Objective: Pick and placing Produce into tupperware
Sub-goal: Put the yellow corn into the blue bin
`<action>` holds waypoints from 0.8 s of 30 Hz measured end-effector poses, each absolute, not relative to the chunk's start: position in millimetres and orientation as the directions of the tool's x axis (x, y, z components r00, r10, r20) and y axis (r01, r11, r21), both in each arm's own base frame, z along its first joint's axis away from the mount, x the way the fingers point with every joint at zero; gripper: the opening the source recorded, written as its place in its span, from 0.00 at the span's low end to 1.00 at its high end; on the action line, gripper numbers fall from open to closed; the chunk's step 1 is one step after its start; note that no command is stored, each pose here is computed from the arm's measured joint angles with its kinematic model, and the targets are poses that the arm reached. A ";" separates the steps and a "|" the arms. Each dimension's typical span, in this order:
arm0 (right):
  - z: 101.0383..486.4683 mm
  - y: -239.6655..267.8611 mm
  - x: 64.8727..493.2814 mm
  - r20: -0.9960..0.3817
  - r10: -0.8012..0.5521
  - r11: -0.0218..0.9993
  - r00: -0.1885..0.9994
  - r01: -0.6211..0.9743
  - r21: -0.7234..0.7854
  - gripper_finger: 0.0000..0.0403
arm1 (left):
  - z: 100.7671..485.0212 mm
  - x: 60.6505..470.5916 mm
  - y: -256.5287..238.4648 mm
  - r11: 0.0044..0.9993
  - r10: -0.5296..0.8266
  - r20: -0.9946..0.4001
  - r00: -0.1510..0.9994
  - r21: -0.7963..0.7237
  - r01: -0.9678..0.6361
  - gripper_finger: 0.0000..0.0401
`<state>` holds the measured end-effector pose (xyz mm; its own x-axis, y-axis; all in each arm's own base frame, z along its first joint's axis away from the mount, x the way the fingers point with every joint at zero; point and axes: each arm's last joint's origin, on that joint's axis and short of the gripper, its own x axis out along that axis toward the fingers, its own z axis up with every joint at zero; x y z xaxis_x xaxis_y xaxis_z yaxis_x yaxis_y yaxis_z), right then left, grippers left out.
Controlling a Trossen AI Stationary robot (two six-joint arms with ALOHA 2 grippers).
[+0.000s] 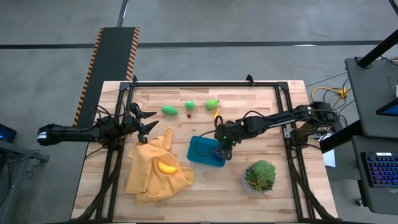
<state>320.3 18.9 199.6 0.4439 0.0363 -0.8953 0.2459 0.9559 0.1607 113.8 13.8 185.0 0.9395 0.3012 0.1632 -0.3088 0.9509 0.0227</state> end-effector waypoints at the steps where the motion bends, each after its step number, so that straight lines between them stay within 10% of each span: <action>1: 202.5 17.2 322.3 -0.889 0.012 0.958 0.457 0.251 0.142 0.38 | 185.0 113.8 13.8 0.951 0.301 0.163 0.940 0.023 -0.309 0.46; 14: 235.9 -16.6 349.6 -0.717 -0.160 0.972 0.679 0.235 0.007 0.37 | 185.0 113.9 13.8 0.951 0.301 0.163 0.940 0.025 -0.309 0.46; 24: 239.2 -77.2 344.7 -0.682 -0.291 0.868 0.671 0.486 0.107 0.71 | 185.1 113.9 13.8 0.951 0.301 0.163 0.940 0.027 -0.309 0.46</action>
